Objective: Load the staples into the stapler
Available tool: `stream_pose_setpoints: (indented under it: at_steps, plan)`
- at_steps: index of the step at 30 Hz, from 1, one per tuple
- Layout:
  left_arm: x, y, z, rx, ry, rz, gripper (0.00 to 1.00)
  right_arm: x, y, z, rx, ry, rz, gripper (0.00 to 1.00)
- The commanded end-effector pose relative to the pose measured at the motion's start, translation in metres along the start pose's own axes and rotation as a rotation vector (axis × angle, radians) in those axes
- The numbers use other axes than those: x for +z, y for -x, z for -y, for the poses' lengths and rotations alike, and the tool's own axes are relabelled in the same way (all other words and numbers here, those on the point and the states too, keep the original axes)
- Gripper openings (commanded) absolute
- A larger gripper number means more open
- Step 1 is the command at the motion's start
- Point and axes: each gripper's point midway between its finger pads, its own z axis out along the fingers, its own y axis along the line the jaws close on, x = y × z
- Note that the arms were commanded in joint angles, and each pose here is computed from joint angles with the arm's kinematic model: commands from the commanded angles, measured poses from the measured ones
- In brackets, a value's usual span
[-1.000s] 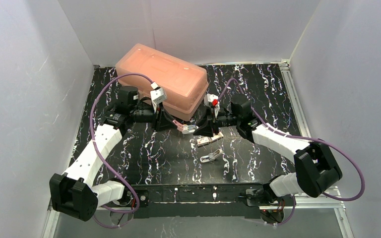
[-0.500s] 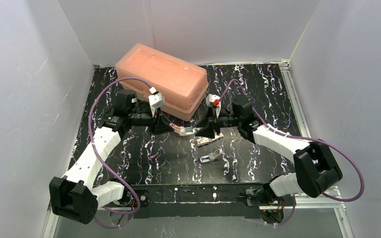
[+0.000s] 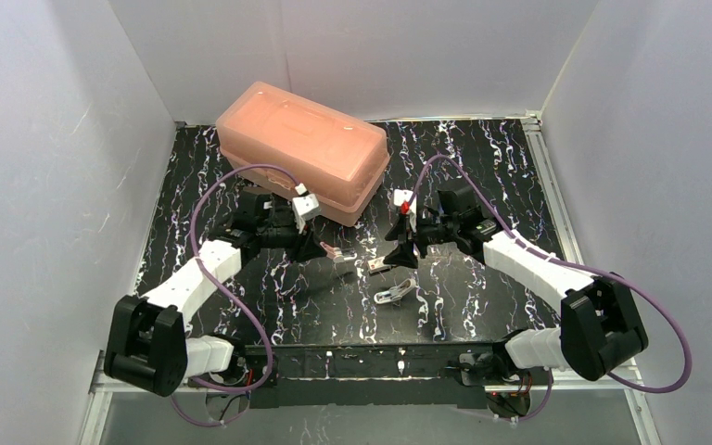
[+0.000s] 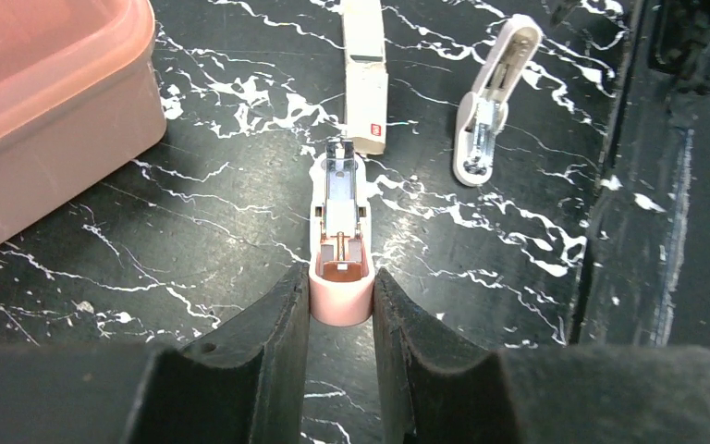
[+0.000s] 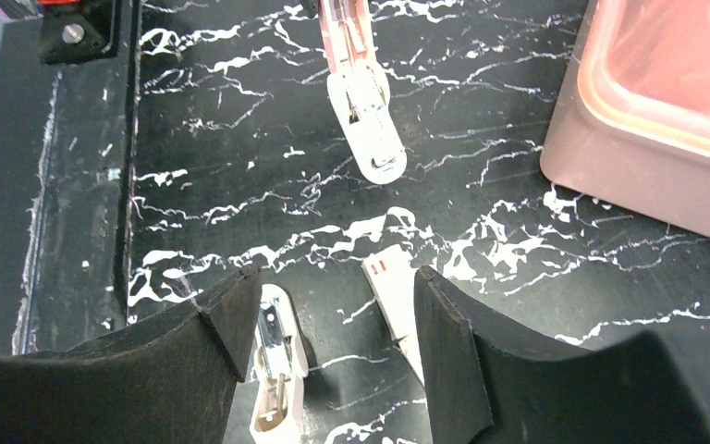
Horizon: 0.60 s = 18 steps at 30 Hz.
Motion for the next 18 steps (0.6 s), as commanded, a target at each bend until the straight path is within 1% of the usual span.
stream_pose_setpoints:
  at_steps: [1,7,10,13,18]
  plan:
    - [0.014,0.012,-0.02,0.038,0.088,0.044,0.0,-0.009,0.004,0.007,-0.057,-0.031,-0.006,0.69]
    - [0.034,0.002,-0.019,0.04,0.066,0.035,0.0,-0.014,-0.001,0.014,-0.06,-0.059,0.002,0.69]
    - [0.042,-0.006,-0.02,0.034,0.068,0.011,0.0,-0.017,-0.001,0.016,-0.057,-0.07,0.007,0.69]
    - [0.045,-0.007,-0.024,0.036,0.076,0.002,0.0,-0.021,-0.001,0.017,-0.054,-0.077,0.011,0.69]
    - [0.048,-0.009,-0.026,0.038,0.094,-0.017,0.06,-0.024,-0.002,0.017,-0.054,-0.085,0.016,0.69]
